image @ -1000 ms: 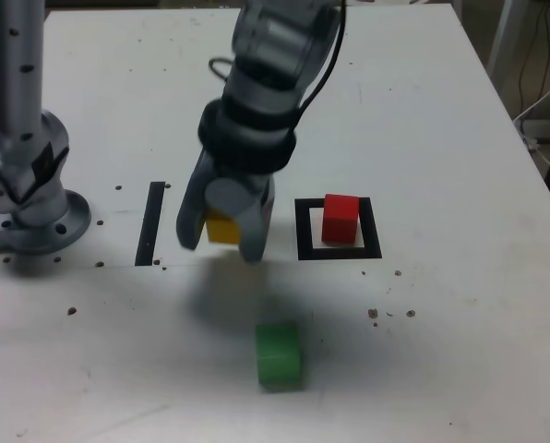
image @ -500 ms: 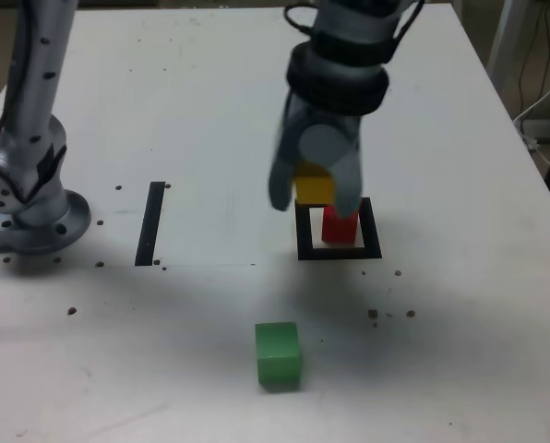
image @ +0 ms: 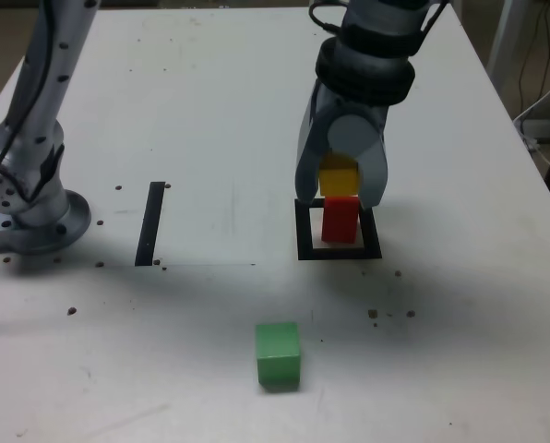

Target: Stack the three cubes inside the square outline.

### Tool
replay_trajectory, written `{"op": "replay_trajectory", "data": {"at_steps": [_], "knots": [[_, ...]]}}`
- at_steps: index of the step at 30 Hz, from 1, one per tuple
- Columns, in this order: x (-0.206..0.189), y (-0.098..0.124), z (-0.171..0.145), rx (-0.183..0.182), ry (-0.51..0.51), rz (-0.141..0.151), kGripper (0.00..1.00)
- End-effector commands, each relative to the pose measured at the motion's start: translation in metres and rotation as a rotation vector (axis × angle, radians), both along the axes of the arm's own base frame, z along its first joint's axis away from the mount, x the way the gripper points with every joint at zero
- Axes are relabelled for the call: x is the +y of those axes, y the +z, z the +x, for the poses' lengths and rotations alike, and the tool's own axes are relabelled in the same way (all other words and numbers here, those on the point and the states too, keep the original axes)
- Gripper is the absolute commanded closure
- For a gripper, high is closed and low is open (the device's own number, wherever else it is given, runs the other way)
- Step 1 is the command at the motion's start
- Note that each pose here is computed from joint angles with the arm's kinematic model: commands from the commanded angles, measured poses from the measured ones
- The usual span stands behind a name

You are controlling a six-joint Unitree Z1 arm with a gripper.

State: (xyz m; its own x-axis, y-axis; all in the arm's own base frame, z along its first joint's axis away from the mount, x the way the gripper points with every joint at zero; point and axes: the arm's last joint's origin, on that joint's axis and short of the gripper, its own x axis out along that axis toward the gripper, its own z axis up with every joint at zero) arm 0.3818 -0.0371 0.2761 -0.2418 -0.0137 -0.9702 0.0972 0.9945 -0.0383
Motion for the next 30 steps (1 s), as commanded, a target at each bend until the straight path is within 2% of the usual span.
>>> {"op": "replay_trajectory", "data": {"at_steps": [1,8,16,25,27,29,30], "knots": [[0.002,-0.005,0.003,0.021,-0.009,-0.009,0.73],[0.002,-0.014,0.006,0.047,-0.028,-0.031,0.73],[0.001,-0.026,0.012,0.073,-0.047,-0.044,0.73],[0.003,-0.031,0.015,0.075,-0.046,-0.044,0.72],[0.005,-0.032,0.015,0.077,-0.043,-0.043,0.66],[0.006,-0.034,0.015,0.079,-0.042,-0.043,0.48],[0.006,-0.035,0.015,0.079,-0.042,-0.043,0.33]]}}
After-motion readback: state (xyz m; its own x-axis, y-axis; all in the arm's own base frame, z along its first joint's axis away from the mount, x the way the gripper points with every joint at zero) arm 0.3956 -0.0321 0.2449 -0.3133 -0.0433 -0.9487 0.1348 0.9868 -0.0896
